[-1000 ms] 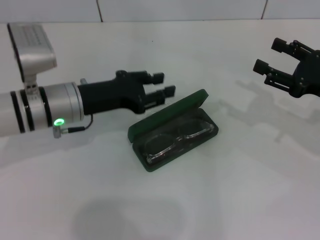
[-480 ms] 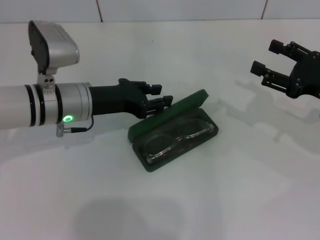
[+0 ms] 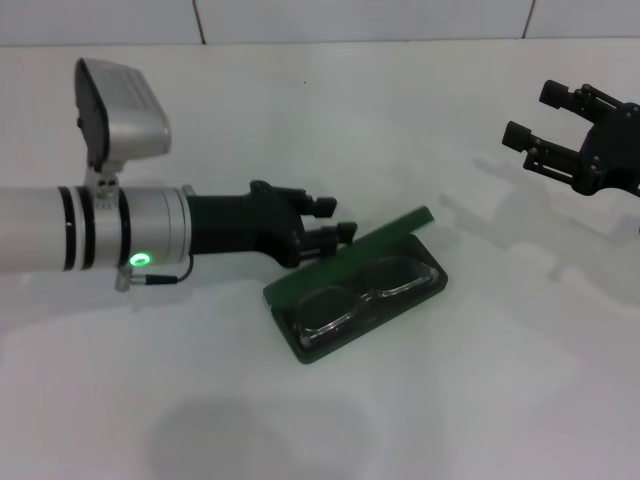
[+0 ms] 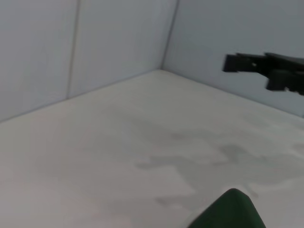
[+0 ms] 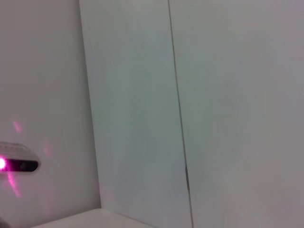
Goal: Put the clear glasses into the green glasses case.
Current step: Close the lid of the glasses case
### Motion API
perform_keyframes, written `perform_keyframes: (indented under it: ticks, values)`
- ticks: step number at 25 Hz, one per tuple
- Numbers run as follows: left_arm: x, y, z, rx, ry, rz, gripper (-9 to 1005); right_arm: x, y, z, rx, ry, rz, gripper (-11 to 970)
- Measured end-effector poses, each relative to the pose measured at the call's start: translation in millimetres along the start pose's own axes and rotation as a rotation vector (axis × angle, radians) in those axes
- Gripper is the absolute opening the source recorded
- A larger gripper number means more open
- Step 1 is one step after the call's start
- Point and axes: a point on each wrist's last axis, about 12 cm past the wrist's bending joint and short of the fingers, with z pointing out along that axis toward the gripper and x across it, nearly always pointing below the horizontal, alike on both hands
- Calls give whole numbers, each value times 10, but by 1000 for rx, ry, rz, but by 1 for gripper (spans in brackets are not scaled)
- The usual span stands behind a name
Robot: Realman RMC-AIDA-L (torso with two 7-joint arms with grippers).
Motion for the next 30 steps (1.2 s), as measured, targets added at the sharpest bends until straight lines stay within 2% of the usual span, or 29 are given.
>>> perform_keyframes:
  ticks: [13,19,21,25,27,30]
  values:
    - [243,-150,44,44,74,108,441,23,-16,71,8,28,0,767]
    - [203,-127,4,3,-15,74,442,37,9,105,-27,56,-4,767]
    - [189,-116,-29,-13,-45,70,442,35,64,144,-125,123,-11,767]
    - [162,-38,-152,-84,-119,58,442,3,271,281,-428,325,-9,767]
    - [131,23,-252,-145,-209,41,443,-34,409,376,-579,384,-9,767]
    - [96,78,-429,-246,-382,23,443,-74,584,557,-729,441,-1,767]
